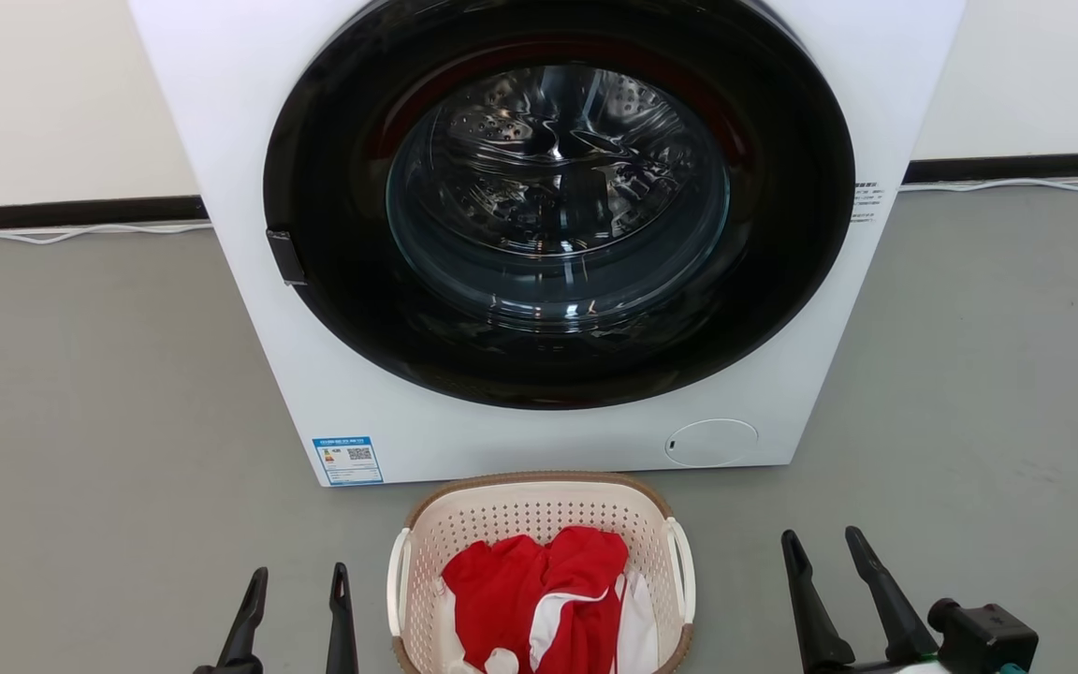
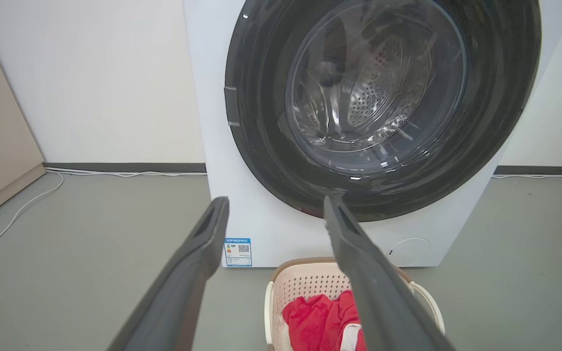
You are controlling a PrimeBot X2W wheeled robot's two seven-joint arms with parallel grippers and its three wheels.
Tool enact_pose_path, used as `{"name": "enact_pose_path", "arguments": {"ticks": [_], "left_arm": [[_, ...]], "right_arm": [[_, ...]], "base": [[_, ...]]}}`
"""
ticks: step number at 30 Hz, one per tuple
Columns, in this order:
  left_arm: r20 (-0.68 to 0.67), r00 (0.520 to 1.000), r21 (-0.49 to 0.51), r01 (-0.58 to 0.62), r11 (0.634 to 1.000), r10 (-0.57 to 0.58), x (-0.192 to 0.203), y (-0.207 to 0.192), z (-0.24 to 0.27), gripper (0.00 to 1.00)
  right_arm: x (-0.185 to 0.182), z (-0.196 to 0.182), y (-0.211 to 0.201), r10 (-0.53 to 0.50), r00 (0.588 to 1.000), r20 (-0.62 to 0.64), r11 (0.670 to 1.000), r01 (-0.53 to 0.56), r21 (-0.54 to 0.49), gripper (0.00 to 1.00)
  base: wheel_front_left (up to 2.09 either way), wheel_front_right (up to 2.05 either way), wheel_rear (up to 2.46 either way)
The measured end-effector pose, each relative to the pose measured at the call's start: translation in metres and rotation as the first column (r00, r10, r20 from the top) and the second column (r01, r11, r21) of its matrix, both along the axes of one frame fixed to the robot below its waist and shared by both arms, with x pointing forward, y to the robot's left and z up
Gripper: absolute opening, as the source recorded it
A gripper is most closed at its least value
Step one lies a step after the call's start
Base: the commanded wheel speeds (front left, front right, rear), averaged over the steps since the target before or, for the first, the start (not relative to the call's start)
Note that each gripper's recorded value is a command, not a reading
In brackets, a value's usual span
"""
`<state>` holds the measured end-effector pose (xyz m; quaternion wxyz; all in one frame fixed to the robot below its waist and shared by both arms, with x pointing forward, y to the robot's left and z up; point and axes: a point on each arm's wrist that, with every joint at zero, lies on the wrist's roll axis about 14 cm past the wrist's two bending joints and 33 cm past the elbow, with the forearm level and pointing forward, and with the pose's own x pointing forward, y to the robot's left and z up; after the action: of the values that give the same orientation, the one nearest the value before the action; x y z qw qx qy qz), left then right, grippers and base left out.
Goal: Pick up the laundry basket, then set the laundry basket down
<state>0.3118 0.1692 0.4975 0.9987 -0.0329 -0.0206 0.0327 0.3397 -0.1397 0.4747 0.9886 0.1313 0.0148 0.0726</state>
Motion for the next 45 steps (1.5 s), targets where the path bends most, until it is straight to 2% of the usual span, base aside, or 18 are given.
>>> {"name": "enact_pose_path", "arguments": {"ticks": [19,20,25,45], "left_arm": [[0.020,1.000,0.026,-0.002,1.000,0.002,0.004,0.006,0.006,1.00],[-0.004,1.000,0.023,-0.003,1.000,0.003,0.003,0.005,-0.001,0.00],[-0.062,0.998,0.004,-0.007,1.000,0.007,-0.001,0.003,-0.019,0.00],[-0.150,0.989,-0.215,-0.044,0.976,0.011,-0.001,0.009,-0.039,0.00]], "right_arm": [[0.002,0.006,-0.014,-0.046,0.999,0.018,0.999,0.046,0.014,1.00],[0.000,-0.001,-0.013,-0.044,0.999,-0.005,0.999,0.044,0.011,0.00],[-0.012,-0.025,-0.014,-0.046,0.995,-0.083,0.999,0.047,0.013,0.00],[-0.012,-0.030,-0.023,-0.092,0.985,-0.149,0.973,0.121,0.199,0.00]], "base": [[0.00,0.00,0.00],[0.00,0.00,0.00],[0.00,0.00,0.00],[0.00,0.00,0.00]]}}
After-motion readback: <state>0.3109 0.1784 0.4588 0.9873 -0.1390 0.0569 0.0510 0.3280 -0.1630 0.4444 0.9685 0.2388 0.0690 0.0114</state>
